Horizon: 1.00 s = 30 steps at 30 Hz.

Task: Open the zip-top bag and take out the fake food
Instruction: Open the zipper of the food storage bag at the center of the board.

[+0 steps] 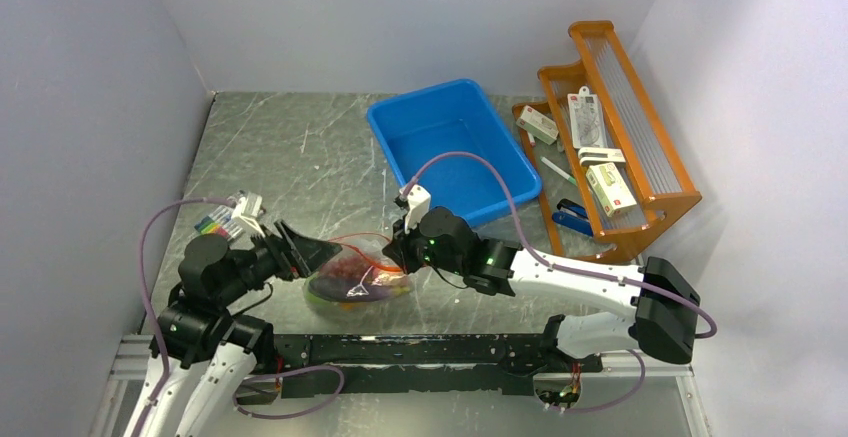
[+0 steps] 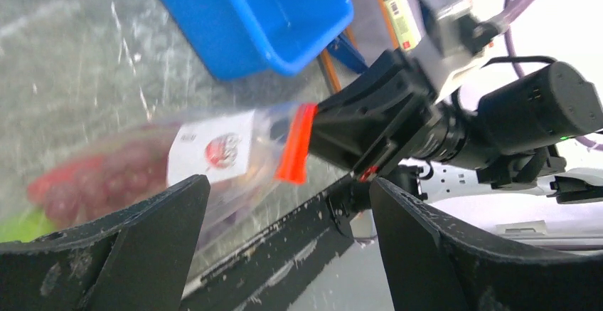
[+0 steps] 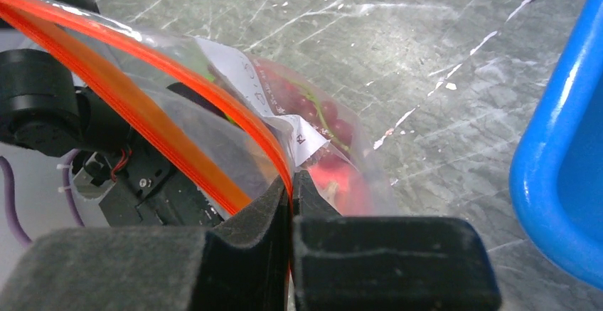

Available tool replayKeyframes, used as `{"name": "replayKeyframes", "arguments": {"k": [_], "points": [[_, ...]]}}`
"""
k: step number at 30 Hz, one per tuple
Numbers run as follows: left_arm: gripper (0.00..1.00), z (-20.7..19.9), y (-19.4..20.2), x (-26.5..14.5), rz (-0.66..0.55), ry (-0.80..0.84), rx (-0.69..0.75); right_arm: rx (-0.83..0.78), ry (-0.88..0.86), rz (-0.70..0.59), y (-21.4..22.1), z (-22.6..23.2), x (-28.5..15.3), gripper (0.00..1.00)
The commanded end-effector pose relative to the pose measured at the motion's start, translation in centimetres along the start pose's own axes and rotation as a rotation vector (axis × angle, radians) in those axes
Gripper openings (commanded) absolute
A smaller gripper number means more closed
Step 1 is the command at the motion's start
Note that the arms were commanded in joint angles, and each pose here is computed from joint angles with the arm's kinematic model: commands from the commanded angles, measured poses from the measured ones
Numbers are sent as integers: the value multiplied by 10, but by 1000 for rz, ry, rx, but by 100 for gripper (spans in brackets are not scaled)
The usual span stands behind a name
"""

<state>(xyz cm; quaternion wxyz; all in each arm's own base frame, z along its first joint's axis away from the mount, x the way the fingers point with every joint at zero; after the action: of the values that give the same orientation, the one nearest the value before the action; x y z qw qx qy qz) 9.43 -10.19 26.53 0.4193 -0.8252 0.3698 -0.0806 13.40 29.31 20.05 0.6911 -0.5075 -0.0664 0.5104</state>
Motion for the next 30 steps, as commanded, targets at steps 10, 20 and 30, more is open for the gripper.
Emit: {"name": "replayKeyframes", "arguments": {"k": [10,20,30], "points": [[96,6,0,-8,197,-46,-52,4,52,-40,-9,-5,16,0],[96,2,-27,-13,257,-208,-6,71,97,-113,-53,-23,20,0],[89,0,-39,14,215,-42,-68,235,81,-50,-59,-45,42,0]]}}
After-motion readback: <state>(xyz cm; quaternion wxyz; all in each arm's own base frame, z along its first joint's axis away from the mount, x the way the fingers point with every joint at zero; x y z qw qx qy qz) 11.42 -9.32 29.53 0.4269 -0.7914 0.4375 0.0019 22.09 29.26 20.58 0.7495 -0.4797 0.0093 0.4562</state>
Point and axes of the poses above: each gripper's point midway between its finger pads, its own x axis out along the fingers, its own z axis along the line the jaws close on, y = z × x, the point moved 8 cm from there along -x, back along the fingers, and after that the axes turned 11 degrees about x, right-handed, at the moved point
